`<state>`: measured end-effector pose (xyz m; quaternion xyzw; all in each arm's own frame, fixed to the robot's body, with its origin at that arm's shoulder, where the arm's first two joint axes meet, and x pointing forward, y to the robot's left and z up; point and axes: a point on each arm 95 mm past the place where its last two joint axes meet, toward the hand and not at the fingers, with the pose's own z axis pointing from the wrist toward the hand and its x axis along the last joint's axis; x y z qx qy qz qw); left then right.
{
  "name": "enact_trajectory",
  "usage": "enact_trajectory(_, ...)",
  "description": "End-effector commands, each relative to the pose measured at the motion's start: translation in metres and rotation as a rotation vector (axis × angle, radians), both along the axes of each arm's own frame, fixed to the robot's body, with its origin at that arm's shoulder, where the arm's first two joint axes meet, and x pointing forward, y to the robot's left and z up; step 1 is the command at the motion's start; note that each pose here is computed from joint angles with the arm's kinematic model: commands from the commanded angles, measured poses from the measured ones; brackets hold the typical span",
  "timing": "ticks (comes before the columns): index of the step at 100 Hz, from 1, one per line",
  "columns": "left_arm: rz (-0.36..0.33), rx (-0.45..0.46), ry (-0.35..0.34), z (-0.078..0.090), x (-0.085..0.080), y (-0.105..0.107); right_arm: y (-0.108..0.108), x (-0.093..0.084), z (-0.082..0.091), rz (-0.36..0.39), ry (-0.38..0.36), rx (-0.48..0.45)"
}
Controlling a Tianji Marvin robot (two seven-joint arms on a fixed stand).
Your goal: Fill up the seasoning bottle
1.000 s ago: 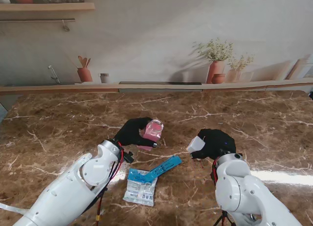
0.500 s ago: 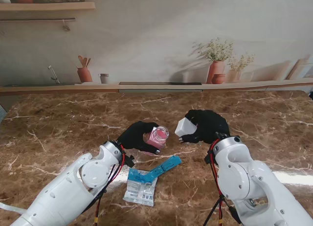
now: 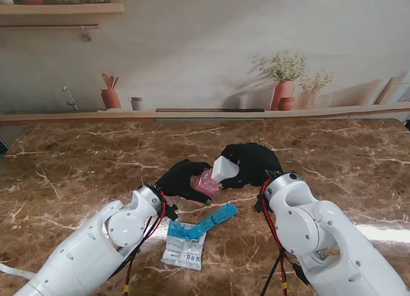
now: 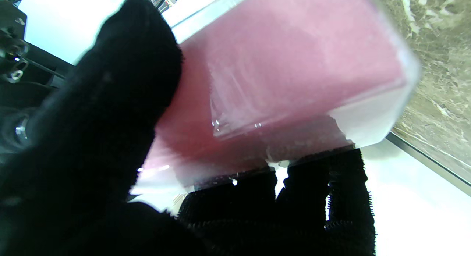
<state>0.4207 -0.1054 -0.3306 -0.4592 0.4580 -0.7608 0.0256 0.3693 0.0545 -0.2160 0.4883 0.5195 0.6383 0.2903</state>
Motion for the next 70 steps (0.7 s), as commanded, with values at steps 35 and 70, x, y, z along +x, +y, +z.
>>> enact_trajectory(35,-0.002,-0.009,-0.008,0.005,-0.001,-0.001,0.012,0.005,-0.008,0.075,0.037,-0.026)
enact_trajectory(70,0.007,-0.019,0.006,0.004,-0.002,-0.001,0.022,0.005,-0.007,0.123,0.010,-0.101)
